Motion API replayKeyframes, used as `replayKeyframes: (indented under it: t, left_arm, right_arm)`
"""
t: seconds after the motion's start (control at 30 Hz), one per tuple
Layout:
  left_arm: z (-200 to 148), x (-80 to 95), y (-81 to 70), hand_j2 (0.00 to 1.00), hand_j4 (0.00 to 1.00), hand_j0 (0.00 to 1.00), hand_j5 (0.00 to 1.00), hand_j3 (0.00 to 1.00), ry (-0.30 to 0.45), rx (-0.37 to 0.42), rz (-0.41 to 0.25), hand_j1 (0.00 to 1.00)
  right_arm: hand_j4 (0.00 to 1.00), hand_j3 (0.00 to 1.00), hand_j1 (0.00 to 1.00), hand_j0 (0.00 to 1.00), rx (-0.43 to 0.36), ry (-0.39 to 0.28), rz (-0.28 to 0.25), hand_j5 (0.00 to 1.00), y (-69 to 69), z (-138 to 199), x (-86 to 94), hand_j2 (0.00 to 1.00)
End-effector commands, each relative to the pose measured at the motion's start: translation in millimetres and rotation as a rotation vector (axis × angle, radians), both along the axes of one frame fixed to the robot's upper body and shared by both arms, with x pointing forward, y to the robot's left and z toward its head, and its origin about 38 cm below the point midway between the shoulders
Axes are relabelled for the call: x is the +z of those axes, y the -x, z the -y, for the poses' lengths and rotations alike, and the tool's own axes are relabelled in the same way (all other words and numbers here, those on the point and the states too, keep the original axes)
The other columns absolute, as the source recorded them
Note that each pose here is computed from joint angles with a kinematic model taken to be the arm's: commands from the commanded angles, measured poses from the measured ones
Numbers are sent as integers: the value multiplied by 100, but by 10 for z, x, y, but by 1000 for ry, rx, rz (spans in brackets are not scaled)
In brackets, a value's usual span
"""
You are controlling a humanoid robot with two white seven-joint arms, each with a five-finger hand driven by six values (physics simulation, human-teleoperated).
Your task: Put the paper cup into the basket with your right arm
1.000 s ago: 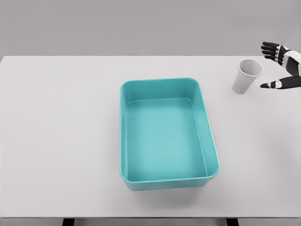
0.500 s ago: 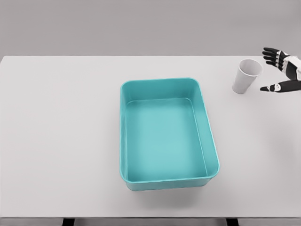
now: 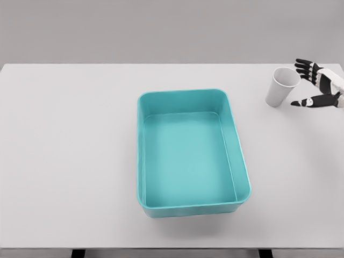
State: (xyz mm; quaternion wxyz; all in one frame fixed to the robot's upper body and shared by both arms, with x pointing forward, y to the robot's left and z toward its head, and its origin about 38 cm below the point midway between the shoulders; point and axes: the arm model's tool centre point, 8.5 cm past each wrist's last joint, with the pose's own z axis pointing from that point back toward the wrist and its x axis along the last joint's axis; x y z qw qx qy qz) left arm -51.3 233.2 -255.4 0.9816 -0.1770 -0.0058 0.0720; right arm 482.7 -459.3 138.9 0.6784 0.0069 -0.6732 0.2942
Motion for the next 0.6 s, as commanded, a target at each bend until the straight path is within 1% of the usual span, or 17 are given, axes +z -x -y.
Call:
replayKeyframes:
  t: [0.0,0.07,0.23,0.33,0.57]
  left_arm:
    - [0,0,0,100,100,100,100,100,0,-1,0,100]
    - [0,0,0,100,100,100,100,100,0,-1,0,100]
    - [0,0,0,100,100,100,100,100,0,-1,0,100]
    - [0,0,0,100,100,100,100,100,0,-1,0,100]
    - [0,0,0,100,100,100,100,100,0,-1,0,100]
  right_arm:
    - [100,100,100,100,2,-8,-3,100,-12,-38,-27,100]
    - [100,100,100,100,5,-12,3,100,-39,-64,-1,100]
    - [100,100,100,100,8,-13,8,100,-55,-78,22,100]
    - [100,100,100,100,19,-24,16,100,-101,-159,36,100]
    - [100,100,100,100,40,-26,14,100,-135,-281,-1,100]
